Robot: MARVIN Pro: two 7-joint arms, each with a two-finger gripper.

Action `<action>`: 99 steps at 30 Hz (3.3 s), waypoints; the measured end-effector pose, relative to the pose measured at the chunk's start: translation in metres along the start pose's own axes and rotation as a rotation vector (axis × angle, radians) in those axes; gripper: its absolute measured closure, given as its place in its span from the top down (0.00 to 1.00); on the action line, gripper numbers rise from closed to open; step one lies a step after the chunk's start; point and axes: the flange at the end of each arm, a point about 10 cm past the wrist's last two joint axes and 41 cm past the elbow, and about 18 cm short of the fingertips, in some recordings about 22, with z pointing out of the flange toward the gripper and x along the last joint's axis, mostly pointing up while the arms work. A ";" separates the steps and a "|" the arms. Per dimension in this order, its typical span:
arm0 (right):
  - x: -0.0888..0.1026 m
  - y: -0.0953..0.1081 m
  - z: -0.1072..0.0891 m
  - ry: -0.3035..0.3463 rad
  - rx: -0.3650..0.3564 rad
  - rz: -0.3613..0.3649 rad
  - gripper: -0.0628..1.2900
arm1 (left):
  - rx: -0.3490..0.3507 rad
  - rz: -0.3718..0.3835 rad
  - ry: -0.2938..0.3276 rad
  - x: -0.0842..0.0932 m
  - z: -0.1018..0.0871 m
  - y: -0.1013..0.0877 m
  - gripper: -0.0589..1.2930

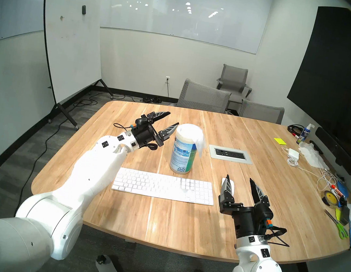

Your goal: Wipe the keyboards and mice with a disinfecting wipe, then set the wipe down

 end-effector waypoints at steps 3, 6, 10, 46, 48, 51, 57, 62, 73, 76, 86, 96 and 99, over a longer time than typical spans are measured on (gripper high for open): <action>0.000 0.000 0.000 0.000 0.000 0.000 0.96 | -0.017 -0.002 0.004 0.002 0.005 -0.003 0.71; 0.000 0.000 0.000 0.000 0.000 0.000 0.96 | -0.034 -0.006 0.010 0.004 0.008 -0.005 0.71; 0.000 0.000 0.000 0.000 0.000 0.000 0.96 | -0.054 -0.009 0.020 0.006 0.012 -0.006 0.75; 0.000 0.000 0.000 0.000 0.000 0.000 0.96 | -0.154 -0.168 -0.018 -0.013 0.023 -0.005 0.03; 0.000 0.000 0.000 0.000 0.000 0.000 0.96 | -0.173 -0.163 -0.016 -0.011 0.024 -0.006 0.03; 0.000 0.000 0.000 0.000 0.000 0.000 0.96 | -0.217 -0.149 -0.015 -0.010 0.025 -0.005 0.03; 0.000 0.000 0.000 0.000 0.000 0.000 0.96 | -0.202 -0.140 -0.026 -0.013 0.021 -0.009 0.03; 0.000 0.000 0.000 0.000 0.000 0.000 0.96 | -0.175 -0.122 -0.046 -0.012 0.013 -0.022 0.03; 0.000 0.000 0.000 0.000 0.000 0.000 0.96 | -0.178 -0.048 -0.092 -0.005 0.006 -0.041 0.03; 0.000 0.000 0.000 0.000 0.000 0.000 0.96 | -0.195 -0.014 -0.105 0.002 0.008 -0.049 0.03; 0.000 0.000 0.000 0.000 0.000 0.000 0.96 | -0.234 0.048 -0.117 0.019 0.015 -0.062 0.03; 0.000 0.000 0.000 0.000 0.000 0.000 0.96 | -0.301 0.068 -0.151 0.017 0.021 -0.054 0.03; 0.000 0.000 0.000 0.000 0.000 0.000 0.96 | -0.324 0.072 -0.160 0.019 0.026 -0.053 0.03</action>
